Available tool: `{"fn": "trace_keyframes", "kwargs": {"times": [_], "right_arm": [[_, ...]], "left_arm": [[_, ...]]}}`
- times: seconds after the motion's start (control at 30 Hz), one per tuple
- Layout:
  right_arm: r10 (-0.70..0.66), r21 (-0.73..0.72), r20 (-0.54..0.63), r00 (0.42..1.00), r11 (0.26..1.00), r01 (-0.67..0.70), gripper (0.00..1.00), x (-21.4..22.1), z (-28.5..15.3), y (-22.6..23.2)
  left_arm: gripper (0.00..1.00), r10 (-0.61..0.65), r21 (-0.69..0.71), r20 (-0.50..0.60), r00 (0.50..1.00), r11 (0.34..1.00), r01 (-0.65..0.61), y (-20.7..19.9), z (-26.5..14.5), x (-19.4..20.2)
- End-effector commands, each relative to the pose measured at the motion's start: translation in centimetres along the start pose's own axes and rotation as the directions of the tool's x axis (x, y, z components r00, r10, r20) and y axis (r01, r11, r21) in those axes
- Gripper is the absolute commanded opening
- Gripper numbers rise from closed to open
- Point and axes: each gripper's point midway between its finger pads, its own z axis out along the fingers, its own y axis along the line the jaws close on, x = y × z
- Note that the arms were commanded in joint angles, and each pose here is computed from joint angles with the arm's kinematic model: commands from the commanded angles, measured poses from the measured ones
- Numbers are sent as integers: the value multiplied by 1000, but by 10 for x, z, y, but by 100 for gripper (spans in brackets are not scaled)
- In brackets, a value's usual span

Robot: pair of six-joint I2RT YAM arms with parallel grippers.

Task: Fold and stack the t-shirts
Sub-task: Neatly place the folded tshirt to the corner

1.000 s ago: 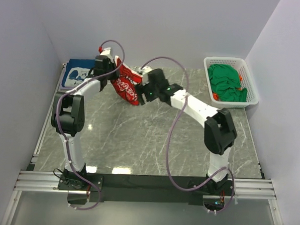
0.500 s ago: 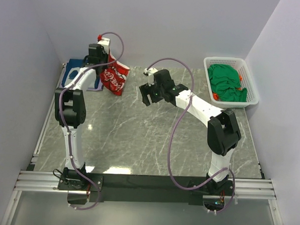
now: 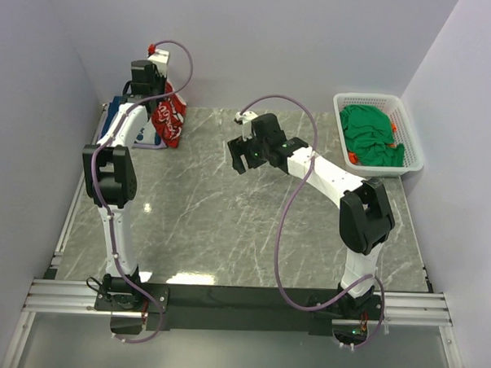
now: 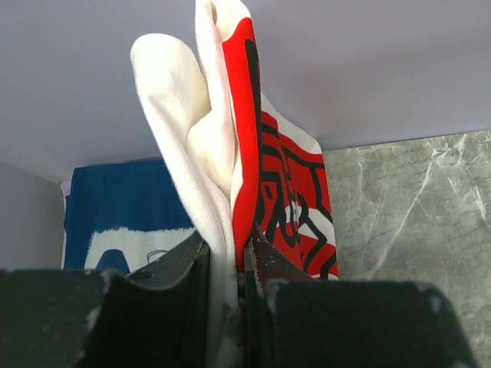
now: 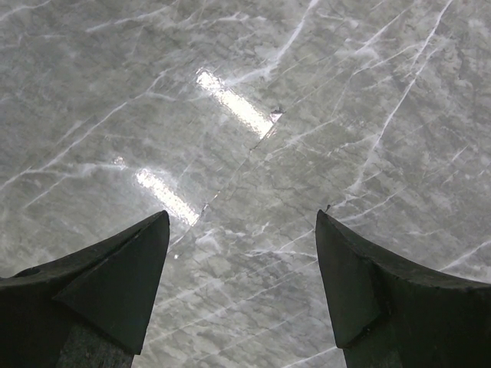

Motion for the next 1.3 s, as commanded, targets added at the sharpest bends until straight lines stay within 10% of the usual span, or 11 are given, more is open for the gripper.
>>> {"fn": "trace_keyframes", "kwargs": {"times": [0.0, 0.6, 1.27], "right_arm": [[-10, -14, 24, 1000, 1000, 10, 83, -8, -6, 5], [1, -34, -2, 1000, 999, -1, 82, -3, 2, 8], [9, -46, -47, 999, 999, -11, 82, 10, 17, 9]], "left_arm": [[1, 25, -7, 145, 989, 1000, -24, 10, -20, -63], [1, 68, -75, 204, 977, 996, -54, 51, -30, -79], [1, 46, -168, 80, 996, 985, -32, 114, 26, 15]]}}
